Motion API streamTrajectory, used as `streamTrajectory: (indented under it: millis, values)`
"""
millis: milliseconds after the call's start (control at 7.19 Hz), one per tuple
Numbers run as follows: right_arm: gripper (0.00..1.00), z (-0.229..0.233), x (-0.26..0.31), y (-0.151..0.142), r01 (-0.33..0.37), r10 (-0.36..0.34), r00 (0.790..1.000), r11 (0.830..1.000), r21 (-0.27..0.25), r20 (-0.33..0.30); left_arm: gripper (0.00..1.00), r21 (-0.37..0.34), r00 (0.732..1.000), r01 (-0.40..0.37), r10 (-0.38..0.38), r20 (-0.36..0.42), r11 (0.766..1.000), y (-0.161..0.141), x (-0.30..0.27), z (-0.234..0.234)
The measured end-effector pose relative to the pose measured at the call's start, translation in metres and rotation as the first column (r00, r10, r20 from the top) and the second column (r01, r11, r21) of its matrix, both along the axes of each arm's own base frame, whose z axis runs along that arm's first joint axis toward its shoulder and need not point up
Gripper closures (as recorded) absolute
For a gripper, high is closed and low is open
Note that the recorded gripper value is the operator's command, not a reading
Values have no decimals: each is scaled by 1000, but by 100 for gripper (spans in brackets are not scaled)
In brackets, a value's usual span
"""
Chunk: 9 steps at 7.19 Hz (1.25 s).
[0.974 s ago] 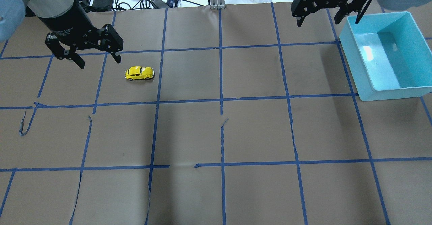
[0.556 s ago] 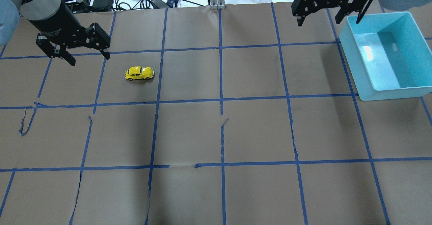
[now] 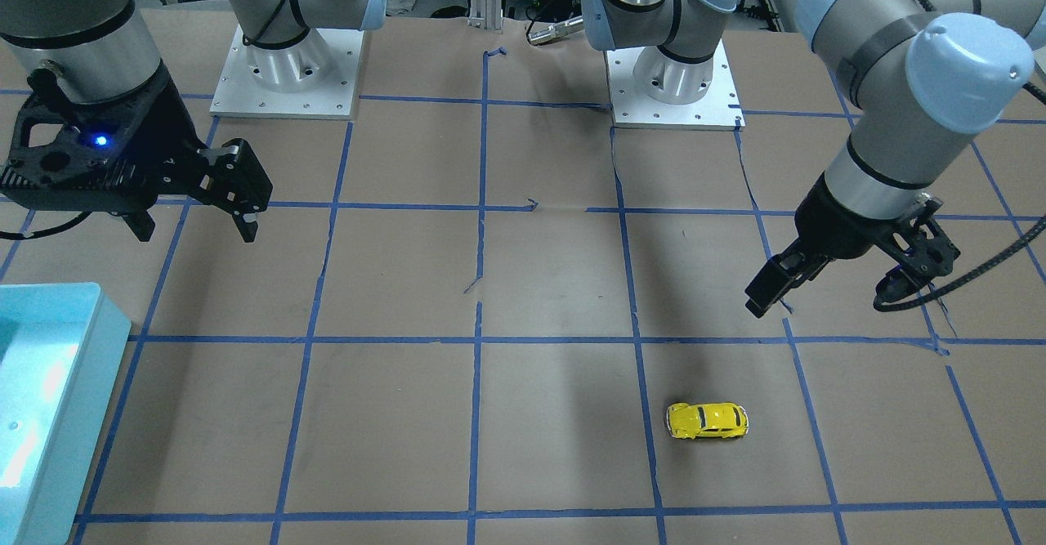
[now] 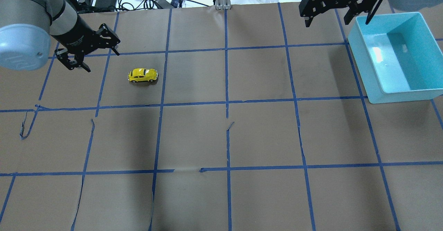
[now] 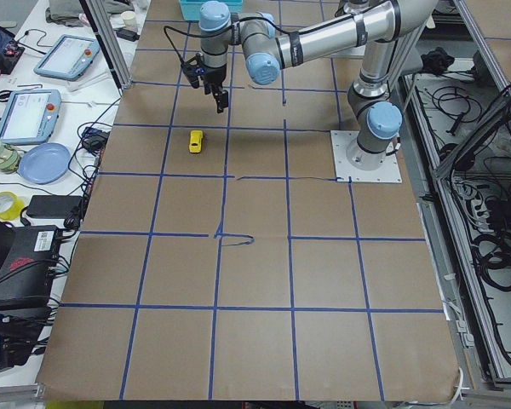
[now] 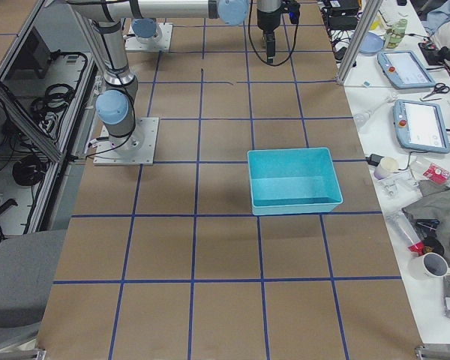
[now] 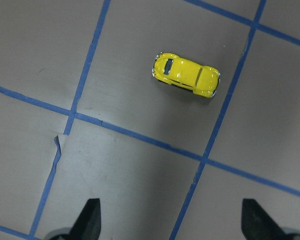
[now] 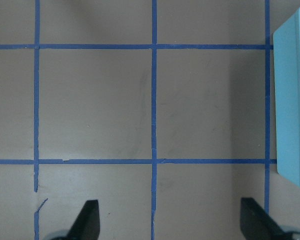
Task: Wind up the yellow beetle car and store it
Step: 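Lower the left gripper down onto the yellow beetle car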
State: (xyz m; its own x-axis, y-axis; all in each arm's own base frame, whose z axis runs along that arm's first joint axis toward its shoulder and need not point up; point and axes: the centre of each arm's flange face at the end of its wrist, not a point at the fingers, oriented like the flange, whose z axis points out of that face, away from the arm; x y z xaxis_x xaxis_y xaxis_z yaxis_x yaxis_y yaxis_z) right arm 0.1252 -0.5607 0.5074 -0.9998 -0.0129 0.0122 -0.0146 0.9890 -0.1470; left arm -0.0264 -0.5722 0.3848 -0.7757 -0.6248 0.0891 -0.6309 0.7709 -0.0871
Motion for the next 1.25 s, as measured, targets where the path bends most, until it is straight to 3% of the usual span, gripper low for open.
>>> streamTrajectory:
  millis: [139,278,417,695,1252]
  values:
    - [0,0,0,0,0,0,1000,1000,0,0,0,1,988,-153,153,-18,988,-7,2,-17]
    - [0,0,0,0,-1,1,1000,1000,-1,1,0,24,948,-316,317,-37,948,-13,4,-34]
    - [0,0,1,0,-1,1,1000,1000,-4,2,0,53,891,-450,452,-47,892,-19,5,-50]
    - [0,0,1,-1,-2,2,1000,1000,-4,1,0,47,816,-573,575,-65,818,-37,8,-76]
    - [0,-1,0,-1,0,0,1000,1000,-2,0,0,109,715,-680,688,-122,725,-67,7,-147]
